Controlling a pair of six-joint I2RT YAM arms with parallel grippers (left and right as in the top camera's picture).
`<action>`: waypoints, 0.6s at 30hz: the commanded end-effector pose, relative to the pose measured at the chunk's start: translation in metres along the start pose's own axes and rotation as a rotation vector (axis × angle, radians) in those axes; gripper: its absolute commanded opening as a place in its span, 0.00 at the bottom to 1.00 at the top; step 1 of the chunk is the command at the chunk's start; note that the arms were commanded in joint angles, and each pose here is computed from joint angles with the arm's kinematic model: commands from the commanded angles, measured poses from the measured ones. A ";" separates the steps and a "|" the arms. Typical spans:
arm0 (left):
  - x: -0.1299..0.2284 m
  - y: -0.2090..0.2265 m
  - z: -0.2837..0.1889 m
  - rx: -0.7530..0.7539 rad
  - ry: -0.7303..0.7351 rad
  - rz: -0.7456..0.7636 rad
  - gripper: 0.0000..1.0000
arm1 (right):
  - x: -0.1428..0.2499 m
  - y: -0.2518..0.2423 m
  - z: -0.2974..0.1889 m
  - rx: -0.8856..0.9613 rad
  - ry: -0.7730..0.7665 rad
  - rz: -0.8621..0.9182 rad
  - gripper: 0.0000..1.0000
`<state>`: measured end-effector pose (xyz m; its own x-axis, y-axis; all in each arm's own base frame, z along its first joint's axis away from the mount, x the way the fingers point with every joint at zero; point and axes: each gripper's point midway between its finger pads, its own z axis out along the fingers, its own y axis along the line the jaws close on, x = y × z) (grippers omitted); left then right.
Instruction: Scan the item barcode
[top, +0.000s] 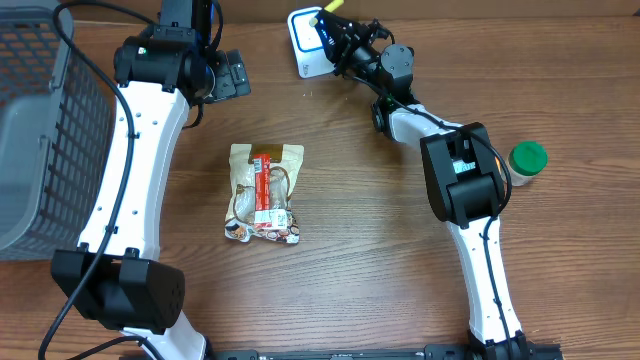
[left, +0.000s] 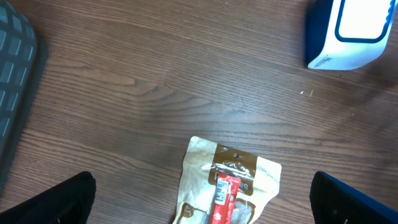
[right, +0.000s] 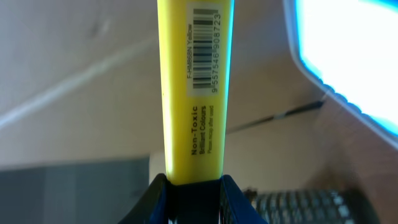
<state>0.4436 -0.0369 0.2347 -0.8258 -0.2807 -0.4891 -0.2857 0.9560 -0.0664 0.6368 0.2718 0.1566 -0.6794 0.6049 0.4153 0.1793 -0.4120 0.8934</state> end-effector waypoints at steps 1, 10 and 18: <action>-0.008 -0.001 -0.016 0.013 -0.044 0.010 1.00 | -0.013 0.013 0.001 -0.038 -0.075 0.142 0.03; -0.008 -0.001 -0.016 0.013 -0.044 0.010 1.00 | 0.011 0.062 -0.005 -0.230 0.019 0.049 0.03; -0.008 -0.001 -0.017 0.014 -0.045 0.010 1.00 | 0.053 0.100 -0.022 -0.386 0.191 -0.069 0.03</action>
<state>0.4436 -0.0371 0.2347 -0.8259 -0.2804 -0.4891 -0.2853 0.9561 -0.0664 0.6085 0.2474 0.2498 -0.7588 0.6144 0.2164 -0.2117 -0.5468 0.8101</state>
